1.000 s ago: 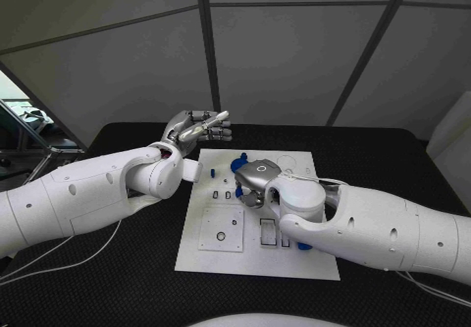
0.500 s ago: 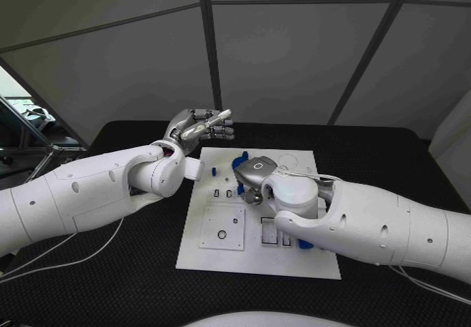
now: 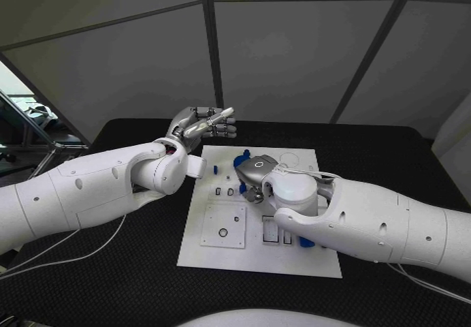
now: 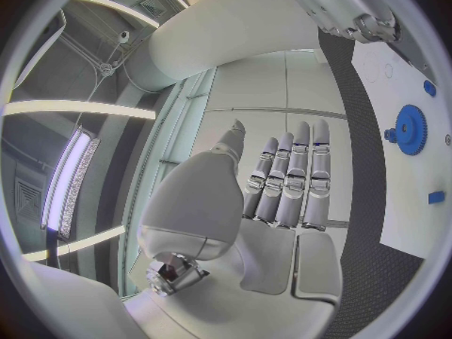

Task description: Assemble the parts on the task board

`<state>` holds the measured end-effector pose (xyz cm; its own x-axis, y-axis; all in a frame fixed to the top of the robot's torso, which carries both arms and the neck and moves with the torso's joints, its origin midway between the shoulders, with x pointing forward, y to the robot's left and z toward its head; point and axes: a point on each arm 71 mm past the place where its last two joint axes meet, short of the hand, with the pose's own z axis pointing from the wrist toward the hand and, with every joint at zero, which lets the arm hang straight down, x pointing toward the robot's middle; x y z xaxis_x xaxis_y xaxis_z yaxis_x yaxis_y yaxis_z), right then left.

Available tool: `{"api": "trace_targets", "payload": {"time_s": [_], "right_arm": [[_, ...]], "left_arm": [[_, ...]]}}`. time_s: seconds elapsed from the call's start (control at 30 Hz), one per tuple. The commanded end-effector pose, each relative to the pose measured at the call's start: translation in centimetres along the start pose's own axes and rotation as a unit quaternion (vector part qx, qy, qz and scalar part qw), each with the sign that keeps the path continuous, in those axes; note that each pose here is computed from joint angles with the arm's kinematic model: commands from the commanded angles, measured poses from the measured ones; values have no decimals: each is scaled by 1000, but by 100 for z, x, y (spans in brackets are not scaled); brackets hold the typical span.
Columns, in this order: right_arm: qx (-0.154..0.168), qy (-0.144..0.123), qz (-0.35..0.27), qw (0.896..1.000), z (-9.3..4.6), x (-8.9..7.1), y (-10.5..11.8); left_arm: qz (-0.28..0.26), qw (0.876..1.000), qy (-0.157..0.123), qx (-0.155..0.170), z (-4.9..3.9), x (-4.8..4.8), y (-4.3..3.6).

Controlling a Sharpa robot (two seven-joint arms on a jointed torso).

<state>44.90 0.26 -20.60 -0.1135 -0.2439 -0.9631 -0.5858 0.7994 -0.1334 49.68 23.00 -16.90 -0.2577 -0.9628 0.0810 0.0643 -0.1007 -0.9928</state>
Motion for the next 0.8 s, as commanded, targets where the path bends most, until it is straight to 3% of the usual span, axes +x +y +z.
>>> {"api": "trace_targets", "payload": {"time_s": [0.03, 0.47, 0.8], "right_arm": [[0, 4, -4, 1000, 5, -3, 3], [-7, 14, -4, 1000, 33, 8, 31], [-8, 6, 2, 1000, 37, -12, 63]], "left_arm": [[-1, 1000, 5, 3, 8, 13, -14], [-1, 1000, 6, 3, 11, 19, -12], [-1, 1000, 6, 3, 17, 21, -9]]}}
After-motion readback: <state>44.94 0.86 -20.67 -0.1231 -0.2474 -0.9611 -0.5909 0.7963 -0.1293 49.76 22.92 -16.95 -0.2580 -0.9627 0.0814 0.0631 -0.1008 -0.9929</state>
